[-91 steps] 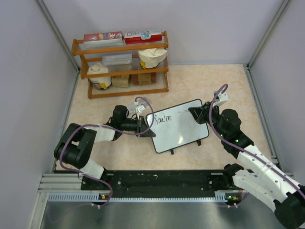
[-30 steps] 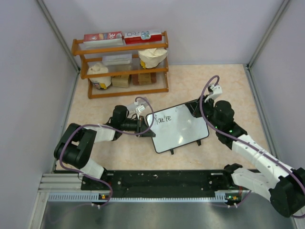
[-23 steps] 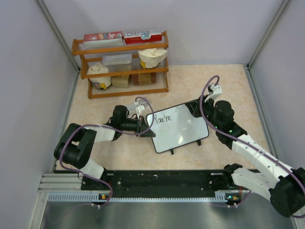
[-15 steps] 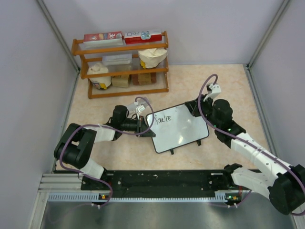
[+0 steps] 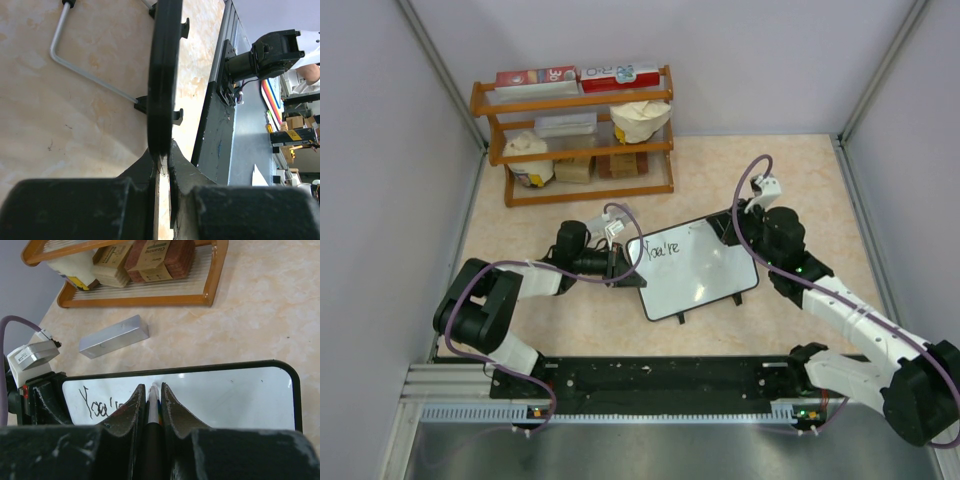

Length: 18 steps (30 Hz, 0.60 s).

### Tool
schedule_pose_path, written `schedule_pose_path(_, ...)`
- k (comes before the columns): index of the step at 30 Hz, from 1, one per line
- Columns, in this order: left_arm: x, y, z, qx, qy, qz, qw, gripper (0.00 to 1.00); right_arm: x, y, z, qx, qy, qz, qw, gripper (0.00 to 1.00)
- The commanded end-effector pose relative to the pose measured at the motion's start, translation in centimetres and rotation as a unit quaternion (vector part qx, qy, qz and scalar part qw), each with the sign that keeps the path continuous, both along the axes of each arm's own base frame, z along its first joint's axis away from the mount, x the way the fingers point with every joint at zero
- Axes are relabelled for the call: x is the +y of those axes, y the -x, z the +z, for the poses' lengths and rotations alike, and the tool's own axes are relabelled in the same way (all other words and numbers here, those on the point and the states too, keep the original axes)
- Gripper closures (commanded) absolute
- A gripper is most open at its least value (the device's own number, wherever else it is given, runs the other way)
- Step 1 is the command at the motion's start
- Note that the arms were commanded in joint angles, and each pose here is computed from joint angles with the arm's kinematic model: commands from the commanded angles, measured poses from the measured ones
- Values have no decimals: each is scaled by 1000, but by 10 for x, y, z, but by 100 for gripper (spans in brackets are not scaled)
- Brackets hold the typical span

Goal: Write a sentence on the whiteboard
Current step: Write a sentence at the center of the board.

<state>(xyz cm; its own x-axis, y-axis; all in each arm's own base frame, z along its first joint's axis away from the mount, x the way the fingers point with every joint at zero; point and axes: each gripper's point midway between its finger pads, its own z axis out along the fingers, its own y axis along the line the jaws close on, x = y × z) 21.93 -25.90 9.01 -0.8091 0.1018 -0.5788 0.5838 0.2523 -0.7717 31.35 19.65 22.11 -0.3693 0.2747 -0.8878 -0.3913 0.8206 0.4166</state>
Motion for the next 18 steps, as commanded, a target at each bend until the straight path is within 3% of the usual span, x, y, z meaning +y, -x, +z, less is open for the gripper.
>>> schedule_pose_path(1, 0, 6, -3, -8, -1, -13, 1000, 100, -2, -2, 9, -13, -7, -2, 1000, 100)
schedule_pose_path(18, 0, 5, -3, -9, -2, -11, 1000, 100, -1, 15, -21, 23, 10, 22, 999, 100)
